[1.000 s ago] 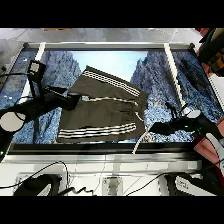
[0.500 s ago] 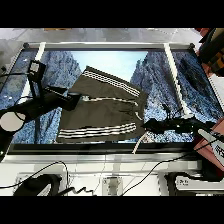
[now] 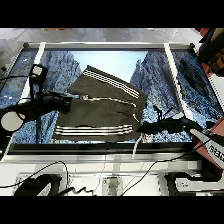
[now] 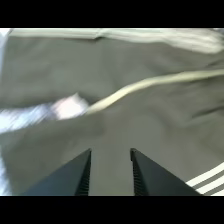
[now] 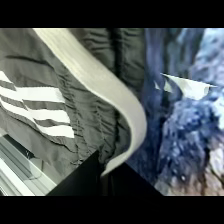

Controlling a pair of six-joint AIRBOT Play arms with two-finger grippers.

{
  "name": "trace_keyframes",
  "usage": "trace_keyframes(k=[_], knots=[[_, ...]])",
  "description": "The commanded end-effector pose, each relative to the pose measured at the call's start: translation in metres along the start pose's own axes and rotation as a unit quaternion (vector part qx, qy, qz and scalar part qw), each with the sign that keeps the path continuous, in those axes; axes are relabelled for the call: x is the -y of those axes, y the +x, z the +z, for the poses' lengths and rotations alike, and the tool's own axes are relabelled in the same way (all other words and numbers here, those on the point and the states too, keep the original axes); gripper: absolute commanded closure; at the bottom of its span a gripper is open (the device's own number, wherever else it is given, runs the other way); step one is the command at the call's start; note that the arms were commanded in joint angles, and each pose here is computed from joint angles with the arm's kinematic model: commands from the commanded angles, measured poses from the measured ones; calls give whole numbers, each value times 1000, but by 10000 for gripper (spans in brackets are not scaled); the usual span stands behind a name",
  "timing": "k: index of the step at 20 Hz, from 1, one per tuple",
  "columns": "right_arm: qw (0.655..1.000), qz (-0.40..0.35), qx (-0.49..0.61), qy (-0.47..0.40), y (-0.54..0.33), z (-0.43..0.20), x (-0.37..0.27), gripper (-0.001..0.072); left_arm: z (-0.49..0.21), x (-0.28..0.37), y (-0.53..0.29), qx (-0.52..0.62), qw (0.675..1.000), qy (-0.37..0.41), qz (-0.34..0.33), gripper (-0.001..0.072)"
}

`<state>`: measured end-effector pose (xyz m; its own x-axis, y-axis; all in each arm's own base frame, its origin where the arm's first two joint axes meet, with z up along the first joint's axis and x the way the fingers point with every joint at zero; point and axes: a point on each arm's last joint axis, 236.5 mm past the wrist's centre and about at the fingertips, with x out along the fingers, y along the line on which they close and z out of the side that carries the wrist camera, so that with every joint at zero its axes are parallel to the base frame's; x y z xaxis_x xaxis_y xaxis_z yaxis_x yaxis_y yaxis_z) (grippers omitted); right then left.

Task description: Fold the clothes and pants, and hang the long-sleeved shirts on hangers.

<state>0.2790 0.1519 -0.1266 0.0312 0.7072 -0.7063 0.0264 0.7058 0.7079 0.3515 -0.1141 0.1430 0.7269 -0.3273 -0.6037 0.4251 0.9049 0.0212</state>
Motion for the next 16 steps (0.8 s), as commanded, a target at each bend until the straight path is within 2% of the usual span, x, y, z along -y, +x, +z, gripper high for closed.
trace_keyframes(k=[1, 3, 6, 7, 10, 12, 16], knots=[[1000, 7, -4, -6, 2, -2, -6, 680, -63, -78, -16, -123, 984, -20, 124, 686], [1000, 8, -3, -5, 2, -1, -6, 680, -107, -118, -30, -195, 963, -79, 167, 694], [1000, 10, -2, -4, 2, -1, -7, 680, -168, -146, -38, -279, 926, -195, 164, 694], [1000, 10, -2, -4, 2, -1, -7, 680, -185, -145, -36, -303, 915, -224, 142, 694], [1000, 10, -2, -4, 2, -1, -8, 680, -223, -121, -22, -347, 886, -307, 14, 680], [1000, 10, -2, -4, 2, -1, -8, 680, -241, -111, -8, -350, 859, -372, -37, 327], [1000, 11, -3, -3, 2, -1, -8, 680, -287, -92, 13, -387, 827, -398, -93, 309]])
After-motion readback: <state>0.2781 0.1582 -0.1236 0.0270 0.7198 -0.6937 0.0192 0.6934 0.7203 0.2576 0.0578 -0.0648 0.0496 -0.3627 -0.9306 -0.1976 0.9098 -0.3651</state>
